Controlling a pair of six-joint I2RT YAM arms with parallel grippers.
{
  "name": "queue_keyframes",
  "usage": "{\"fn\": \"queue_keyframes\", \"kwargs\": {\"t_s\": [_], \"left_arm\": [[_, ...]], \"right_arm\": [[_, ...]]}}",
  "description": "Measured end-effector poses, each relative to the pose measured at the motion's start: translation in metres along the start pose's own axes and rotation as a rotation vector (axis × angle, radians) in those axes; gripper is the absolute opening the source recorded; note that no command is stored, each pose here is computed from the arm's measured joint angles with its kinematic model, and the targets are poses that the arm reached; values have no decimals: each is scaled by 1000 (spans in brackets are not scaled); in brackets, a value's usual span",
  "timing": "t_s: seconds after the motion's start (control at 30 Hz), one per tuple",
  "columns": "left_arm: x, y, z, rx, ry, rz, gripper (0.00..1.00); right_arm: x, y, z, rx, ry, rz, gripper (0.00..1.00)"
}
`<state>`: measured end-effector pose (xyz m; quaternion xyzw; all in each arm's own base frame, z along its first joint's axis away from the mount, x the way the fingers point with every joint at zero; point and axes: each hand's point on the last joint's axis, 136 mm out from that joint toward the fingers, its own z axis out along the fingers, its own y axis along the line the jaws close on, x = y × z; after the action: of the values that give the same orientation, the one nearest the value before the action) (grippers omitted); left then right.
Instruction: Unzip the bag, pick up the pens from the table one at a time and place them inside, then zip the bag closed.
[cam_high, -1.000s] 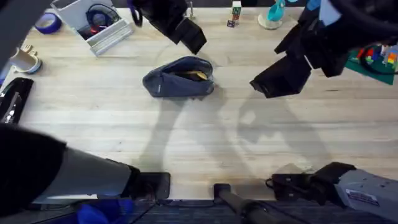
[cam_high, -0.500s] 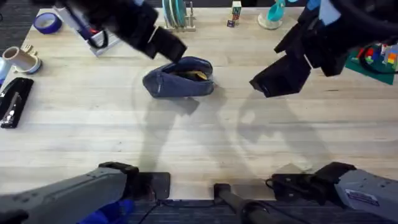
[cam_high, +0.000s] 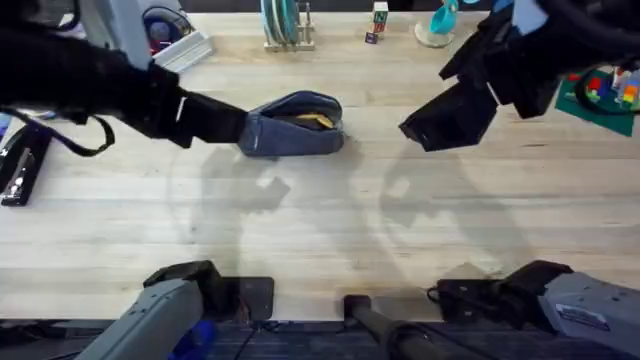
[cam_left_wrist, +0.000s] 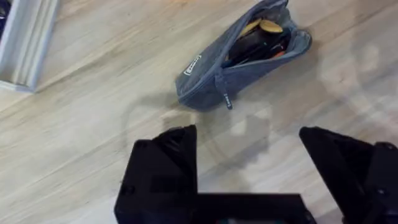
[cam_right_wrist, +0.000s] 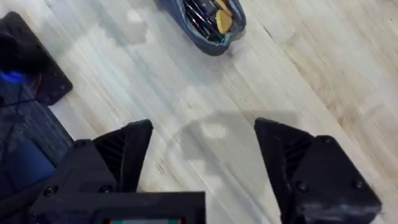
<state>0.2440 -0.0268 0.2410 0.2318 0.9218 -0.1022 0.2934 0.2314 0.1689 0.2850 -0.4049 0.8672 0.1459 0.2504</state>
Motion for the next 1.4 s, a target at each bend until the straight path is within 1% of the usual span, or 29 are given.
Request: {"fn": "queue_keyframes", "kwargs": {"t_s": [0.1, 0.27, 0.37, 0.47, 0.57, 0.67, 0.73, 0.93, 1.07, 1.2, 1.4], "left_arm": [[3, 8, -2, 28, -42, -13, 993], [1, 24, -14, 46, -140, -12, 993], [1, 33, -13, 85, -178, -11, 993], [3, 43, -3, 153, -201, -16, 993], [9, 52, 11, 240, -214, -22, 993], [15, 61, 27, 316, -233, -10, 993], [18, 68, 36, 347, -251, 4, 993], [30, 84, 58, 402, -307, 85, 992], [36, 85, 68, 427, -328, 172, 991], [40, 87, 74, 429, -346, 261, 991], [48, 89, 83, 437, -356, 355, 991]], "right_arm": [[0, 0, 0, 0, 0, 0, 995], [-1, 0, 0, 1, -3, -1, 995], [-1, 0, 0, 1, -3, -1, 996], [-1, 0, 0, 1, -4, -1, 996], [-1, 0, 0, 1, -3, -1, 995], [-1, 0, 0, 1, -4, -1, 996], [-1, 0, 0, 1, -4, -1, 996], [-1, 0, 0, 2, -4, -2, 996], [-1, -1, 4, -2, 7, 2, 995], [0, -5, 16, -15, 44, 12, 996], [1, -8, 28, -26, 78, 22, 996]]}}
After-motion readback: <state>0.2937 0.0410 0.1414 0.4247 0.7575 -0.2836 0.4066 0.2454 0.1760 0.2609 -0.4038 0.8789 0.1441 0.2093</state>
